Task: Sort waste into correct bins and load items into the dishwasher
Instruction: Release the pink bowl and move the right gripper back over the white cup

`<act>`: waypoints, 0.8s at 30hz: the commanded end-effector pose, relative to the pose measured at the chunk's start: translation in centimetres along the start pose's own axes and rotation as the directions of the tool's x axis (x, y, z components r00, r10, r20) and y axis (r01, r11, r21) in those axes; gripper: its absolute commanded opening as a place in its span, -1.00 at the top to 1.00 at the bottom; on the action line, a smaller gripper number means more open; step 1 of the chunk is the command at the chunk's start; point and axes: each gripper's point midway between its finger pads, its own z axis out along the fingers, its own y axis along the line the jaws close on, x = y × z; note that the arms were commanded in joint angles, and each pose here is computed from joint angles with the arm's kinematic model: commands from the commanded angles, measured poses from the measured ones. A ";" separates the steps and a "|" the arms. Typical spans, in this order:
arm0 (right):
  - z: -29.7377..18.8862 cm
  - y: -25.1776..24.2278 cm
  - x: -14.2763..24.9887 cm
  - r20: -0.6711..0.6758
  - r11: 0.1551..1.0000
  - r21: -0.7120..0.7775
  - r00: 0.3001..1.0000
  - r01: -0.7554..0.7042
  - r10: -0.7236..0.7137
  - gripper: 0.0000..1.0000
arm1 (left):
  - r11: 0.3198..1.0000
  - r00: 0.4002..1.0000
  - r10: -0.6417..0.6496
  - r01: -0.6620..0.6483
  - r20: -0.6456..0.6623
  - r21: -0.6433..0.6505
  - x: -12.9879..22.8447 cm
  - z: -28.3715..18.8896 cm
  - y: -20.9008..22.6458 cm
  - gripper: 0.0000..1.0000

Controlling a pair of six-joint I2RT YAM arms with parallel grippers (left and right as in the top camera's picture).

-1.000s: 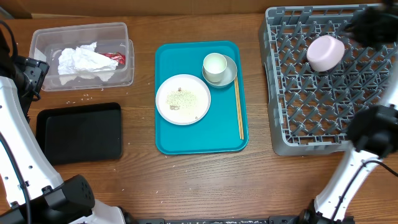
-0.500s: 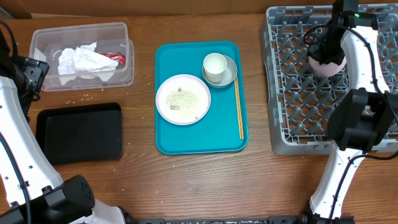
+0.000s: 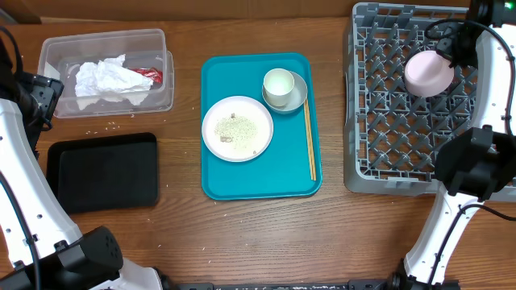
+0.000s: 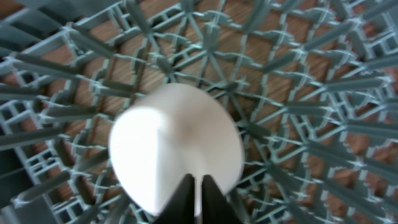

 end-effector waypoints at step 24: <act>-1.9 3.1 1.0 -0.024 0.982 -0.184 0.999 0.040 -0.045 0.91 | 1.000 1.000 0.010 -0.010 -0.004 -0.012 0.0 0.4 0.1 -1.00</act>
